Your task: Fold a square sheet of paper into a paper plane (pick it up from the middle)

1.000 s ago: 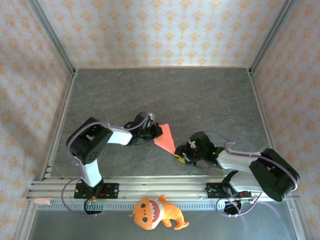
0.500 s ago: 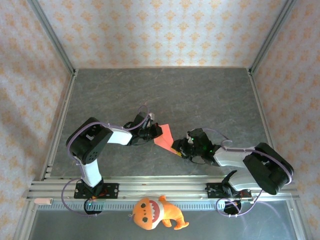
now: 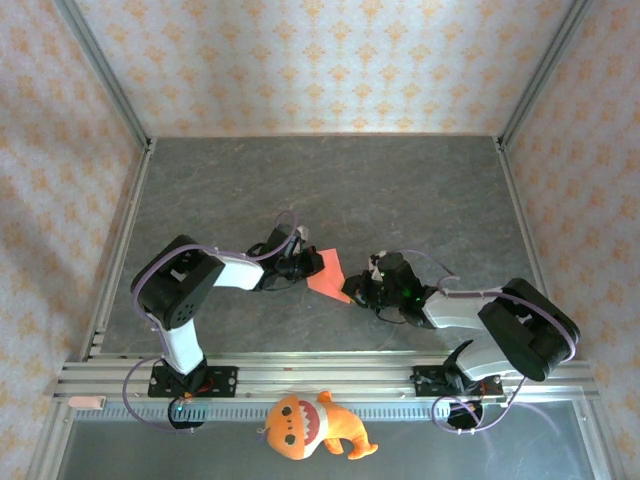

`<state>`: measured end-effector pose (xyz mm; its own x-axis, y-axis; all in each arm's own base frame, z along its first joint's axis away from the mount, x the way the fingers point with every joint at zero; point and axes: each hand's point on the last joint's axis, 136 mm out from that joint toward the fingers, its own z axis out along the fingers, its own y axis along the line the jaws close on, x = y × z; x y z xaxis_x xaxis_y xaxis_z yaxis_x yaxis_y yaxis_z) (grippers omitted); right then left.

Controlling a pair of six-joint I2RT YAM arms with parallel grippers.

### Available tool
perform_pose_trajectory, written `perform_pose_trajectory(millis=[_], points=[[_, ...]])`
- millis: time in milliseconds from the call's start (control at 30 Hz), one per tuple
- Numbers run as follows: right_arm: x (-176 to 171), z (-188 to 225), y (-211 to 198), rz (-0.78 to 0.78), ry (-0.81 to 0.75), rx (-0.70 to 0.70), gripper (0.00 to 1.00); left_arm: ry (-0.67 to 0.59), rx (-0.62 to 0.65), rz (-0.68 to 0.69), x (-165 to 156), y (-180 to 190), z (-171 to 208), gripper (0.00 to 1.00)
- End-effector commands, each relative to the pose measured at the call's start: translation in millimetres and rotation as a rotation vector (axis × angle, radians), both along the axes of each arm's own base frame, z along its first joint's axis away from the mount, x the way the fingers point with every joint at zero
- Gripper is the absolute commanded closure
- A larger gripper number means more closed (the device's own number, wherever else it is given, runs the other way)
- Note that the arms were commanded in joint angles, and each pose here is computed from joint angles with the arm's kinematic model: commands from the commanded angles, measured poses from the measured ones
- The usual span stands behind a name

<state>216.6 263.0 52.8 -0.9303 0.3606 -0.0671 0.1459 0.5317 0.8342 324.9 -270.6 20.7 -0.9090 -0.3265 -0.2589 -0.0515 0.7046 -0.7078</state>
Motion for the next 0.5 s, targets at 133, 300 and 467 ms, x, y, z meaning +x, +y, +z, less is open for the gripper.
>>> perform_pose_trajectory(millis=[133, 300, 467], points=[[15.2, 35.8, -18.2, -0.036, -0.248, -0.072, 0.98, -0.069, 0.023, -0.011, 12.3, 2.4, 55.1, 0.84], [33.5, 41.0, -76.4, -0.139, -0.403, -0.468, 1.00, -0.184, 0.022, 0.070, 18.5, 18.7, 103.9, 0.70], [38.8, 61.3, -102.6, -0.121, -0.499, -0.761, 1.00, -0.261, -0.023, 0.197, 16.9, 59.5, 138.8, 0.62]])
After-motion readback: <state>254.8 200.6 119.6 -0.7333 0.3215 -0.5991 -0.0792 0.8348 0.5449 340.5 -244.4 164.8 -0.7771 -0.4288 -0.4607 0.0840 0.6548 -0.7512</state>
